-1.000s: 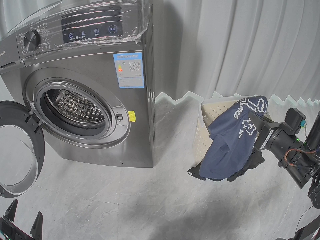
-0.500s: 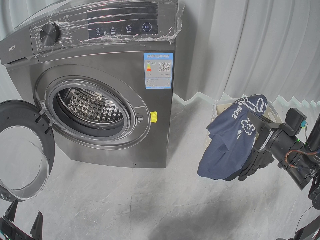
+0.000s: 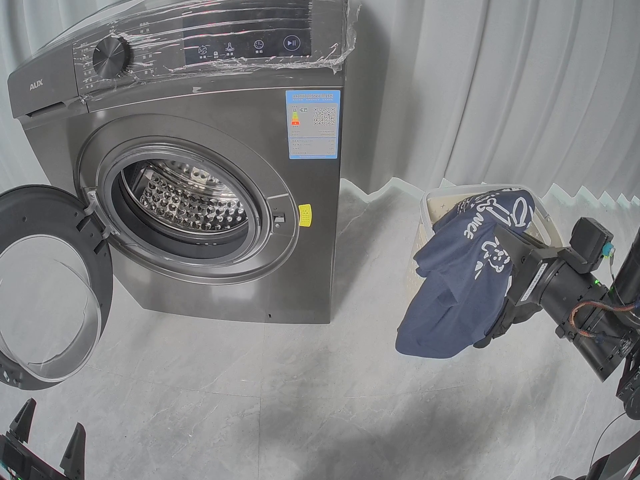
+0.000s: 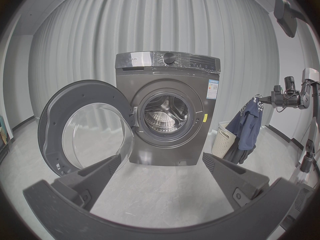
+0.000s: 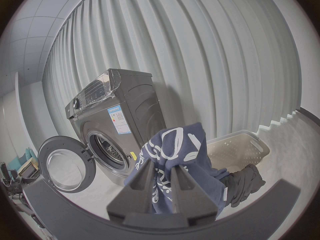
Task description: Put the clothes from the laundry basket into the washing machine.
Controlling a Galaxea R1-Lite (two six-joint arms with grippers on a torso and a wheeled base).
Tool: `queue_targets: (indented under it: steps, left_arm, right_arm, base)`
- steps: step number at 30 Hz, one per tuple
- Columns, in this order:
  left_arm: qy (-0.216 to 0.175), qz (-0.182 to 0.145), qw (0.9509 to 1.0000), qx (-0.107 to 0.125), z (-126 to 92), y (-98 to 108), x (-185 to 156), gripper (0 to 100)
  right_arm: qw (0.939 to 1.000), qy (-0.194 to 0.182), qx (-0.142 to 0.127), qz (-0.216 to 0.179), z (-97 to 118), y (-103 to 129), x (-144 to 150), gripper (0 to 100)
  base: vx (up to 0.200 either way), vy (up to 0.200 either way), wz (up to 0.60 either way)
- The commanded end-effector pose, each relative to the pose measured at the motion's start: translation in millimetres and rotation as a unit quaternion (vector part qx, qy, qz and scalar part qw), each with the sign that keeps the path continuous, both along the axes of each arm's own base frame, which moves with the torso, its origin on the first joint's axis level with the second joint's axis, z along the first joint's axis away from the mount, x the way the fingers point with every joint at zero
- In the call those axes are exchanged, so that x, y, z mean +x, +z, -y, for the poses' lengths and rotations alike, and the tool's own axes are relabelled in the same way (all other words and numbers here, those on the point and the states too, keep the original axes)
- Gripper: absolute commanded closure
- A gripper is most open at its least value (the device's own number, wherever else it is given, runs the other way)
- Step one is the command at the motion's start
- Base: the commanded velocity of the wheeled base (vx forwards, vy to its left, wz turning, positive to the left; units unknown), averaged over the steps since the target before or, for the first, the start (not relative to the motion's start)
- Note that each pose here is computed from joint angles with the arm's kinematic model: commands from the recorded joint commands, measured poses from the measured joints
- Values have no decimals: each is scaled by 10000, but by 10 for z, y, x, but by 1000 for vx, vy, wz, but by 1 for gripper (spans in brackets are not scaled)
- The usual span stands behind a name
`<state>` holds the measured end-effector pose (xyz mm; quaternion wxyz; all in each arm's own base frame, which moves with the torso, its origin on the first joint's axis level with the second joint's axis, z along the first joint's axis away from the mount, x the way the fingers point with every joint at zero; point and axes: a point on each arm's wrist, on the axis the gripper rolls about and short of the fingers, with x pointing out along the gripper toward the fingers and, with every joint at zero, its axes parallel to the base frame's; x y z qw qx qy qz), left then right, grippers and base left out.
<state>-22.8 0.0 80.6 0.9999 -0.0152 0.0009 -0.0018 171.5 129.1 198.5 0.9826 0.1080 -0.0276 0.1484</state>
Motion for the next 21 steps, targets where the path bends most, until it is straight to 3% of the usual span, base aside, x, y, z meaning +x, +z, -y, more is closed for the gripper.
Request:
queue_targets:
  steps: [1,21]
  left_arm:
    - [-5,-7,10000,-1,0,-48,1,0]
    - [-5,-15,10000,-1,0,-49,1,0]
  right_arm:
    - [10000,4,-3,-14,-1,-8,0,100]
    - [9999,119,-32,-40,-27,-28,-14,100]
  base:
    - [0,200,0]
    - [0,200,0]
